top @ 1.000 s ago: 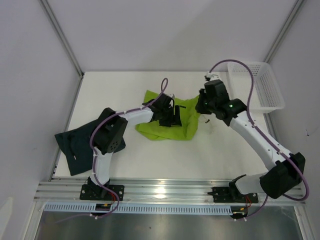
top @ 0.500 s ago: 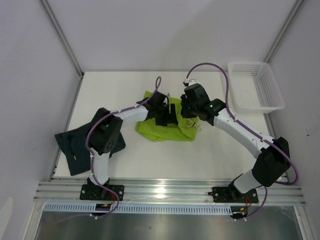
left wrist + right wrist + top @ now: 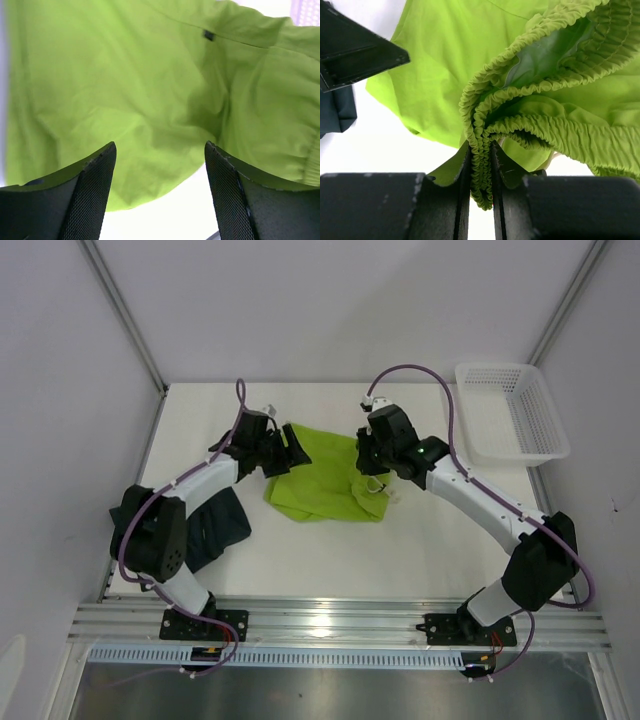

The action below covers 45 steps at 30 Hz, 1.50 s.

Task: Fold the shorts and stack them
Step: Fold the shorts

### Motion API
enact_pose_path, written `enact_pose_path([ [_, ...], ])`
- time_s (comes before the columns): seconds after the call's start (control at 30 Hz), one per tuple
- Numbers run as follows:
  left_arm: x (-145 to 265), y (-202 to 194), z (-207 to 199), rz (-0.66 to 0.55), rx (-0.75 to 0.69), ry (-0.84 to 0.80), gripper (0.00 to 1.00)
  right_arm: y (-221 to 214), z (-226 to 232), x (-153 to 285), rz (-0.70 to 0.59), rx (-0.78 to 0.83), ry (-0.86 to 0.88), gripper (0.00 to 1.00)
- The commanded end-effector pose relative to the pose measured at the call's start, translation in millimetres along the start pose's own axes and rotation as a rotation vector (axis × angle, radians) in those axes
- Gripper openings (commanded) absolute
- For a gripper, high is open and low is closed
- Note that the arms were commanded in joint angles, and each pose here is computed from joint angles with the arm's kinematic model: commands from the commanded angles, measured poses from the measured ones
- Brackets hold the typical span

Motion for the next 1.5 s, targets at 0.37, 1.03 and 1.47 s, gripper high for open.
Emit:
enact_pose_path([
  [0.37, 3.8, -6.9, 80.0, -0.074, 0.076, 0.305, 0.72, 9.0, 7.4, -8.3, 0.014, 0.082, 0.015, 0.02],
  [1.03, -34.5, -54.0, 99.6, 0.084, 0.047, 0.298, 0.46, -9.1, 88.8, -95.0, 0.171, 0.366, 0.067, 0.05],
  [1.47, -32.7, -59.9, 97.9, 0.083, 0.055, 0.269, 0.44, -0.6, 125.7, -103.7, 0.106, 0.294, 0.311, 0.76],
])
Point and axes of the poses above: each gripper's point midway between its finger pads, its own x axis back along the fingers, its own z axis along the line the jaws close on, y = z × x, the point moved 8 cm from there along x, back along the fingers, and after that the axes turned 13 degrees about -x, right-handed, at the moved point
